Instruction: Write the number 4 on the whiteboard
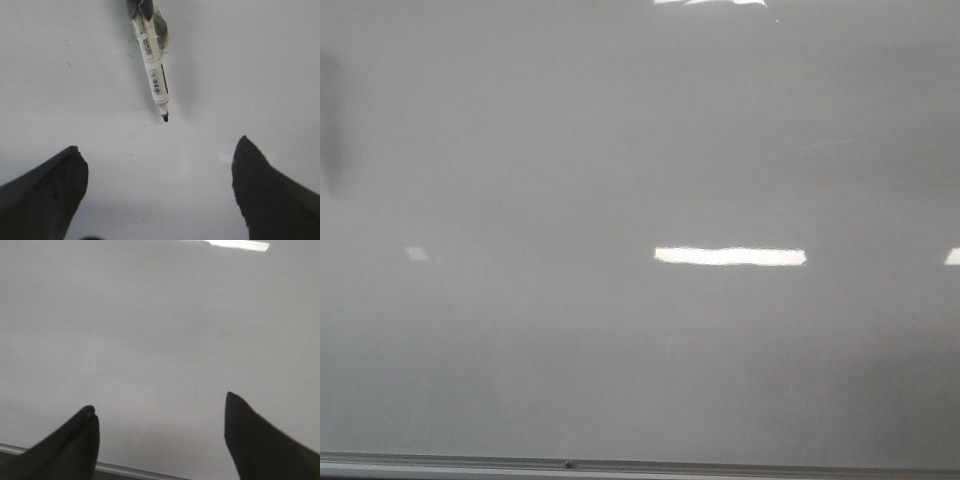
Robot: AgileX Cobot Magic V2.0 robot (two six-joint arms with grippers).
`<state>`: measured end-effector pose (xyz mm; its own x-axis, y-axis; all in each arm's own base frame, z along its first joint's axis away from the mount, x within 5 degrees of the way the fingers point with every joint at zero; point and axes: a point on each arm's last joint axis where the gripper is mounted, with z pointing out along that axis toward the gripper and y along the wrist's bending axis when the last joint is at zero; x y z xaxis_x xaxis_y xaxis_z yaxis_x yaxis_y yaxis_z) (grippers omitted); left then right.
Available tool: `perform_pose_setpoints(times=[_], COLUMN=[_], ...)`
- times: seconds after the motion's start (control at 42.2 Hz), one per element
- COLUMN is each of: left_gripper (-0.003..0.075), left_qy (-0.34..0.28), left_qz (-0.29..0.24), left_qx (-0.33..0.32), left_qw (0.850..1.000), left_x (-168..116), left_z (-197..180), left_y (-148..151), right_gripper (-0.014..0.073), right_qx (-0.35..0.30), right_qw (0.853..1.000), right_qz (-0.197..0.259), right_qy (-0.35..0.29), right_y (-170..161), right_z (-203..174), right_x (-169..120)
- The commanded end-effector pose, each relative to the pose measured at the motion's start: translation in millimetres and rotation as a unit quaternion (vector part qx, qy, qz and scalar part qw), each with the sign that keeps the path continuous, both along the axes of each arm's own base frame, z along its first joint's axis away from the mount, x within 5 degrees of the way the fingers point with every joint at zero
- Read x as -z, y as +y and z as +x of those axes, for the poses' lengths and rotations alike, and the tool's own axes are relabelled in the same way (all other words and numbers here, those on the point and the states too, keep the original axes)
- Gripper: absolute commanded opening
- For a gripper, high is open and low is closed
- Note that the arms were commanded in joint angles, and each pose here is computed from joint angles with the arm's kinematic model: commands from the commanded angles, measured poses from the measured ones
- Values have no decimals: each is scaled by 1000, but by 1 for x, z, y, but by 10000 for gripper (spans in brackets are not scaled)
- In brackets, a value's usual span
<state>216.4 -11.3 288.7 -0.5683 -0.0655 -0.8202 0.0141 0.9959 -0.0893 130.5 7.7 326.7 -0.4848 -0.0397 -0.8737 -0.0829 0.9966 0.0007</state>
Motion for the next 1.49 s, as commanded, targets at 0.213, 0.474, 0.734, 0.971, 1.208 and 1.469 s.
perform_pose_setpoints(times=[0.213, 0.474, 0.734, 0.971, 1.208, 1.469], left_gripper=[517, 435, 364, 306, 187, 57], left_qy=[-56, -34, -23, -32, -33, -29], left_qz=[-13, -12, -11, -10, -10, -11], left_qx=[-14, -15, -15, -18, -18, -17], left_qw=[998, 999, 1000, 999, 999, 999], left_x=[-12, -2, 7, 13, 14, 13], left_z=[54, 87, 103, 110, 111, 109], left_y=[-1, -2, -3, -2, -2, -2], right_gripper=[548, 548, 548, 548, 548, 548], right_qx=[6, 6, 6, 6, 6, 7], right_qw=[999, 999, 999, 999, 999, 999], right_qz=[3, 3, 3, 3, 3, 3], right_qy=[-43, -43, -43, -43, -43, -50], right_y=[-1, -1, -1, -1, -1, -1], right_z=[3, 3, 3, 3, 3, 4], right_x=[-13, -13, -13, -13, -13, -14])
